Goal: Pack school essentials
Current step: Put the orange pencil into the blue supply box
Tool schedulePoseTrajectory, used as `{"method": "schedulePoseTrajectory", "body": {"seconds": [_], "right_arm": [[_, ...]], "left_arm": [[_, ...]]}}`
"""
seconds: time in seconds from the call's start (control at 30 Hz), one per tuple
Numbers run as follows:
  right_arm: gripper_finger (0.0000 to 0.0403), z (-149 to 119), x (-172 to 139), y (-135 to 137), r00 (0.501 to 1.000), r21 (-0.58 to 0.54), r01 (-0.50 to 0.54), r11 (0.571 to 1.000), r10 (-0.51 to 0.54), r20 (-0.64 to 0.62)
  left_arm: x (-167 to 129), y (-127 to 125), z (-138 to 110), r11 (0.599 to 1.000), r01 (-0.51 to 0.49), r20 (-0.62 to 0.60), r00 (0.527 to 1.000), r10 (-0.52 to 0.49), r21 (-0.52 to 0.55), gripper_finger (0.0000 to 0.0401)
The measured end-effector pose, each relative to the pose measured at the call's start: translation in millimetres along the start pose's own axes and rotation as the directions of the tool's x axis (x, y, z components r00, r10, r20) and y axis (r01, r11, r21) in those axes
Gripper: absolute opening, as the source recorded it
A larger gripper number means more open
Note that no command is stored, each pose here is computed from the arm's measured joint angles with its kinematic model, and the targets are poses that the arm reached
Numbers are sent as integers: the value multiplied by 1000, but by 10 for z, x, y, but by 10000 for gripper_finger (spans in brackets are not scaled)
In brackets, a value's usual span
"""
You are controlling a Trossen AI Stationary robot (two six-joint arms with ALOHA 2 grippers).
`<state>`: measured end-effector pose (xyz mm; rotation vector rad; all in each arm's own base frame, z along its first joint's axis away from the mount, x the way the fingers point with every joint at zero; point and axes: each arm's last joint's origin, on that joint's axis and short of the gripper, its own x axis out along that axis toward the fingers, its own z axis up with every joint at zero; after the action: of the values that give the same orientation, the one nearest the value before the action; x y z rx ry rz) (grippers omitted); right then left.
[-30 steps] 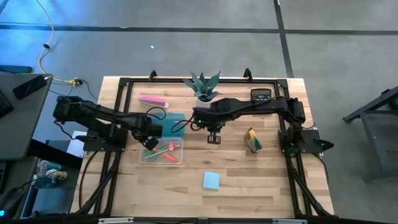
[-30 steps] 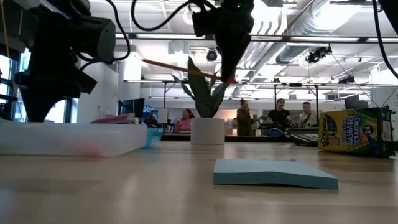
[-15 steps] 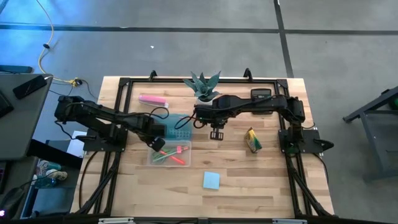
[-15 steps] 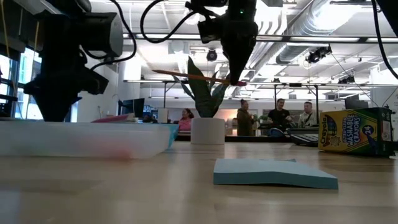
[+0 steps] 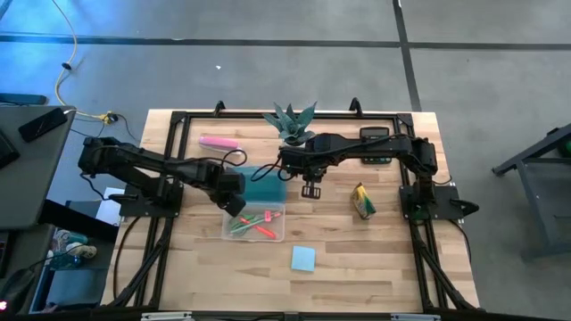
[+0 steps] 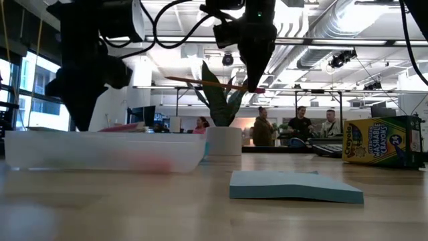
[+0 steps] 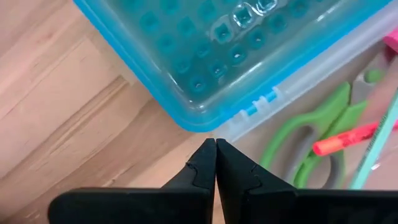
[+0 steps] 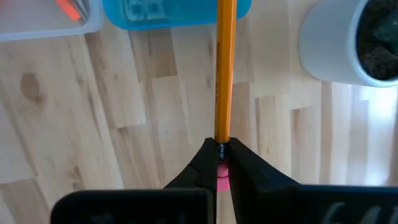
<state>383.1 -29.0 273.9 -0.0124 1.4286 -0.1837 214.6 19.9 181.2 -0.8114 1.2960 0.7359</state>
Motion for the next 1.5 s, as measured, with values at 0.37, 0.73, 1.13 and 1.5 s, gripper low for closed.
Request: {"method": "schedulePoseTrajectory", "body": {"seconds": [0.37,0.73,1.13,1.5], "right_arm": [[4,-8,-22,182,998,-35,-67,997,67,1],[4,178,-101,553,958,-119,-146,982,171,232],[4,448,58,834,884,-369,-67,927,227,409],[4,564,433,931,900,-528,18,849,217,379]], "left_arm": [[-395,95,-11,985,-124,9,992,124,116,0],[-726,383,18,985,-84,139,988,63,150,0],[-1026,736,-4,981,-90,311,950,32,172,0],[-1131,853,-64,989,-60,364,931,6,136,0]]}}
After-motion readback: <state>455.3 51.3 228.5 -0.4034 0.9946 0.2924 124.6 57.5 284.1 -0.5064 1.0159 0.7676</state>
